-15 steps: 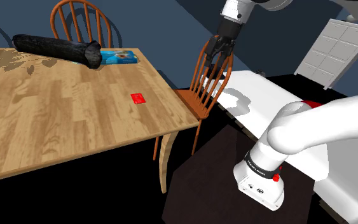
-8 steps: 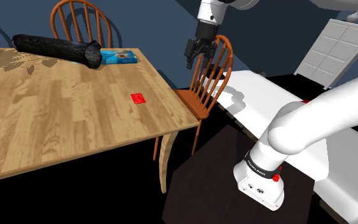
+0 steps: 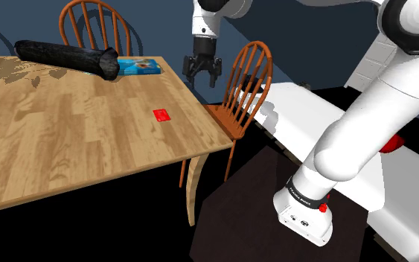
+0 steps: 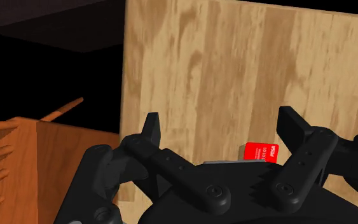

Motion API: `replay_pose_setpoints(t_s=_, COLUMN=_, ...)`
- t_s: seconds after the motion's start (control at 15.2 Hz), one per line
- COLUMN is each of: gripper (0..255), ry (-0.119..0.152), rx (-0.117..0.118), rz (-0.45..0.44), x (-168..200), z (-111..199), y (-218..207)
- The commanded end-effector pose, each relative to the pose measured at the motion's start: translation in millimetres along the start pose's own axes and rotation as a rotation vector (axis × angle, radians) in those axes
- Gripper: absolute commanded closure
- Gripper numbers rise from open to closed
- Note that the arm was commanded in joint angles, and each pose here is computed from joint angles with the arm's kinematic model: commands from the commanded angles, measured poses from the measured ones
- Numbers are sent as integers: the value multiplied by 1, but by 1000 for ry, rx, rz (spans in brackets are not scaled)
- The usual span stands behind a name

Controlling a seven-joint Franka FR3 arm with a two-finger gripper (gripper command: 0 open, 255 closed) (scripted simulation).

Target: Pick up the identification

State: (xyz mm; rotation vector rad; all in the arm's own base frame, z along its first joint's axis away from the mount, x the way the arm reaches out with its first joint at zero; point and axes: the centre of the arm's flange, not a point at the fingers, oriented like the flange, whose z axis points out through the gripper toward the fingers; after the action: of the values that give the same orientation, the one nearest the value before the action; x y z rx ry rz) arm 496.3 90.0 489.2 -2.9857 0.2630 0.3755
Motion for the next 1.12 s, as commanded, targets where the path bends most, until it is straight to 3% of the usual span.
replay_pose_setpoints(t_s=0.0, gripper=0, ry=-48, rx=-5, rz=23, x=24, z=16, y=-15)
replay_pose_setpoints(t_s=0.79, gripper=0, ry=-316, rx=-32, rz=153, x=166, z=115, y=-95)
replay_pose_setpoints(t_s=1.06, gripper=0, ry=-316, rx=-32, rz=153, x=171, z=135, y=-93)
